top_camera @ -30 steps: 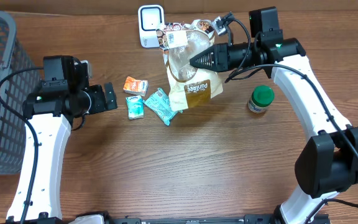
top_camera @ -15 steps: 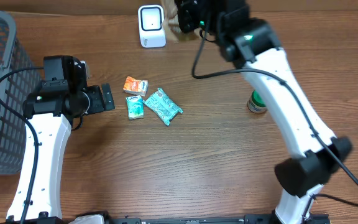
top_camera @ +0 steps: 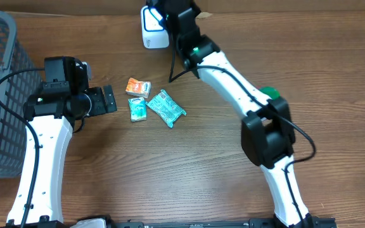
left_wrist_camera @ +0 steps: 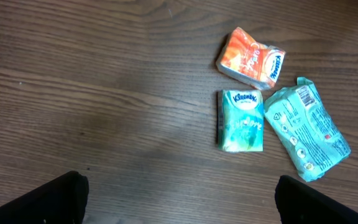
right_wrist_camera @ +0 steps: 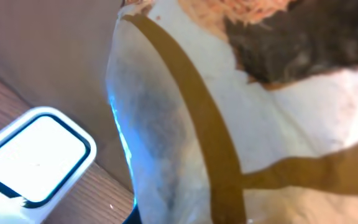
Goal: Scan the item barcode
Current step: 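Hold the snack bag in front of the scanner window, then carry the snack bag right and place it beside the jar, then move the right gripper to the teal wet-wipe packet and grasp it, then lift the teal packet and carry it toward the scanner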
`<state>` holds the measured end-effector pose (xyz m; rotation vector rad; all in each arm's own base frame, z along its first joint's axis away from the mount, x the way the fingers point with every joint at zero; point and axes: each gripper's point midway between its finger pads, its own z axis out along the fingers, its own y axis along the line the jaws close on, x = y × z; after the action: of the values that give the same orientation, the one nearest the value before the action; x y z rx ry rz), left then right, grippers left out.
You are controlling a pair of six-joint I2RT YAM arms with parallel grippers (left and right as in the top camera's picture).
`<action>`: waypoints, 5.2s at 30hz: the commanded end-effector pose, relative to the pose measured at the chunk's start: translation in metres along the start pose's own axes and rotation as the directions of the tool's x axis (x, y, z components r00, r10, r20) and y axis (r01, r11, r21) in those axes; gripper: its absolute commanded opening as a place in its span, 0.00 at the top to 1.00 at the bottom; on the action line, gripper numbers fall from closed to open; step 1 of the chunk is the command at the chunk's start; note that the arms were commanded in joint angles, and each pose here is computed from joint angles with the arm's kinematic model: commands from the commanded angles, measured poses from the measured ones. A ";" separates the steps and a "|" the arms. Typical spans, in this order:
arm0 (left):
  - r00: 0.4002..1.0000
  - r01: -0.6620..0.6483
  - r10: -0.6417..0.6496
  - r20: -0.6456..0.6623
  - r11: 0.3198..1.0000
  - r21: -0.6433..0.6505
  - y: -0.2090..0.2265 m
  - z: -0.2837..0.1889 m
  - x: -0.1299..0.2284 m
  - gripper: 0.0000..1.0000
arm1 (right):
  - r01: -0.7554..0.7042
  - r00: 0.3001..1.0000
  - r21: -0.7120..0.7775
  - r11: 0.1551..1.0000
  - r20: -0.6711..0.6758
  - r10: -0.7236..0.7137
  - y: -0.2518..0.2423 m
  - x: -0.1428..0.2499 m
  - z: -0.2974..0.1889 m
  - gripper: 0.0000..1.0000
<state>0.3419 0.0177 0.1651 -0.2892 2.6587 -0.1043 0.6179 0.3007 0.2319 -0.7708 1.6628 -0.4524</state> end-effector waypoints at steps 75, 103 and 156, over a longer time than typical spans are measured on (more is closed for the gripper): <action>1.000 -0.020 0.020 -0.001 1.000 -0.012 0.003 0.002 -0.001 0.00 | -0.453 0.129 0.364 0.814 -0.877 0.464 -0.068 0.357 -0.235 0.96; 0.983 -0.172 0.132 -0.128 0.905 -0.389 0.071 -0.014 0.019 0.00 | -0.981 0.113 -0.021 0.194 -0.872 0.476 0.004 0.168 -0.191 0.00; 0.937 -0.320 0.342 -0.074 0.923 0.213 -0.029 -0.004 0.031 0.01 | -0.980 0.188 -0.201 0.009 -0.898 0.398 0.194 0.165 -0.177 0.96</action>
<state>0.3171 -0.0152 0.1567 0.2081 2.7461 -0.2678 0.3821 0.3127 0.0124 0.0661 2.7088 1.0437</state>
